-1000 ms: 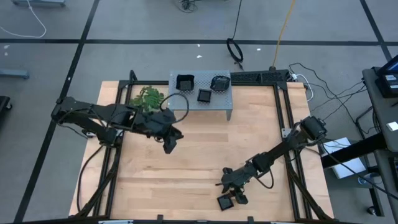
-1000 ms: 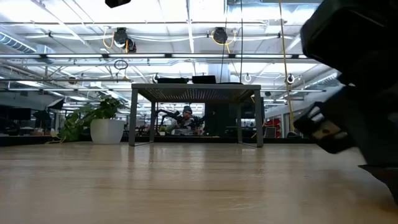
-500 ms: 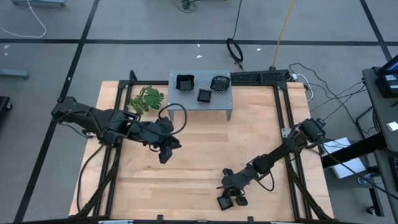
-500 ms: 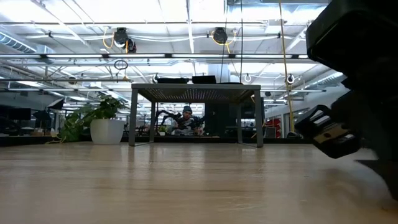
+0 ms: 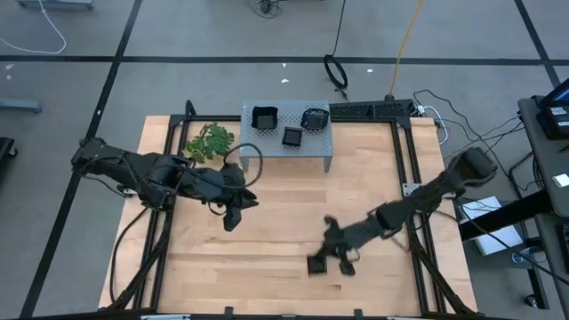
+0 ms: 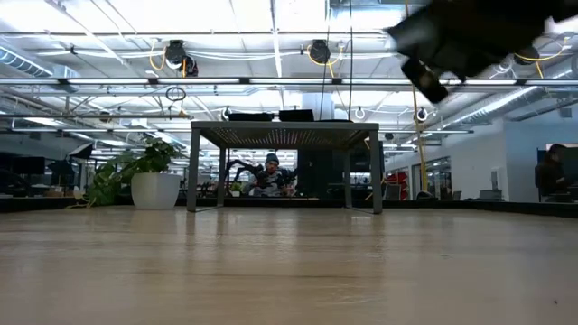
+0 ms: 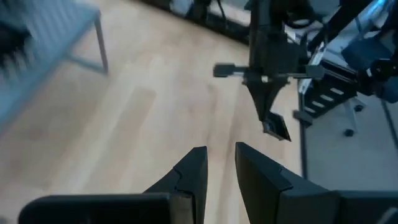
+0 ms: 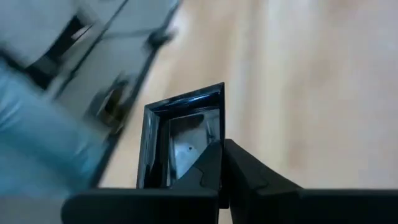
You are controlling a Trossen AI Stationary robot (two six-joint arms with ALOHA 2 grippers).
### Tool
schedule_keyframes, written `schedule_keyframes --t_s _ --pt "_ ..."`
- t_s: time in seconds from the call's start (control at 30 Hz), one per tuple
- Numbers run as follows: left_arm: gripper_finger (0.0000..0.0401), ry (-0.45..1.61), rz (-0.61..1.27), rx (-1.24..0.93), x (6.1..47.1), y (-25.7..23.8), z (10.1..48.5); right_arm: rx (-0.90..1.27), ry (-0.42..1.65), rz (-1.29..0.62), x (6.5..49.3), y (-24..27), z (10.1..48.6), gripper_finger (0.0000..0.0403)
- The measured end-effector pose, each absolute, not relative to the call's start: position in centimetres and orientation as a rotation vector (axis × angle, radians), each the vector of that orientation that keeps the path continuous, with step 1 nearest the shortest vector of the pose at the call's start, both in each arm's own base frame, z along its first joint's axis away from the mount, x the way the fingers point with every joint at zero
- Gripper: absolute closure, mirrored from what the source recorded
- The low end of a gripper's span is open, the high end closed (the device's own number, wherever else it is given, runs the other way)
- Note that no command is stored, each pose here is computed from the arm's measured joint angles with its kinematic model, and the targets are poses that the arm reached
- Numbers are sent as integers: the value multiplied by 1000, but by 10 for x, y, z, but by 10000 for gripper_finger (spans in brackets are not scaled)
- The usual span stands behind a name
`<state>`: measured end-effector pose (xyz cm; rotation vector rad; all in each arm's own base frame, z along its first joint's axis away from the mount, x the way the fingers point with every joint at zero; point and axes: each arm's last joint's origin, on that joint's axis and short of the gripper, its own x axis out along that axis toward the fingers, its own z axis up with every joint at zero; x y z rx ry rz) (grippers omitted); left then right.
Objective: Pick & Place Mini shaped plates
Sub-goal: Stack the black square plate on top of the black square plate on the shelf
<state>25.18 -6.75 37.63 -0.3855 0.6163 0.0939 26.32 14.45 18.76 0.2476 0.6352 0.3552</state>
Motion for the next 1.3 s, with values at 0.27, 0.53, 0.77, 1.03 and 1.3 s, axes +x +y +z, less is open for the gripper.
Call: schedule_keyframes --t_s 0.27,0.53,0.77,1.03,1.3 --pt "315 427 211 -202 217 -47 408 264 407 -38 249 64 253 402" --pt "316 275 307 -181 145 -24 438 350 191 -295 257 -11 273 402" --pt "315 328 356 -235 116 -16 423 445 50 -388 272 -67 265 402" --pt "316 389 422 -235 113 -14 393 393 80 -413 279 -112 267 403" --pt "315 352 541 -180 110 -10 392 224 245 -376 291 -148 289 403"
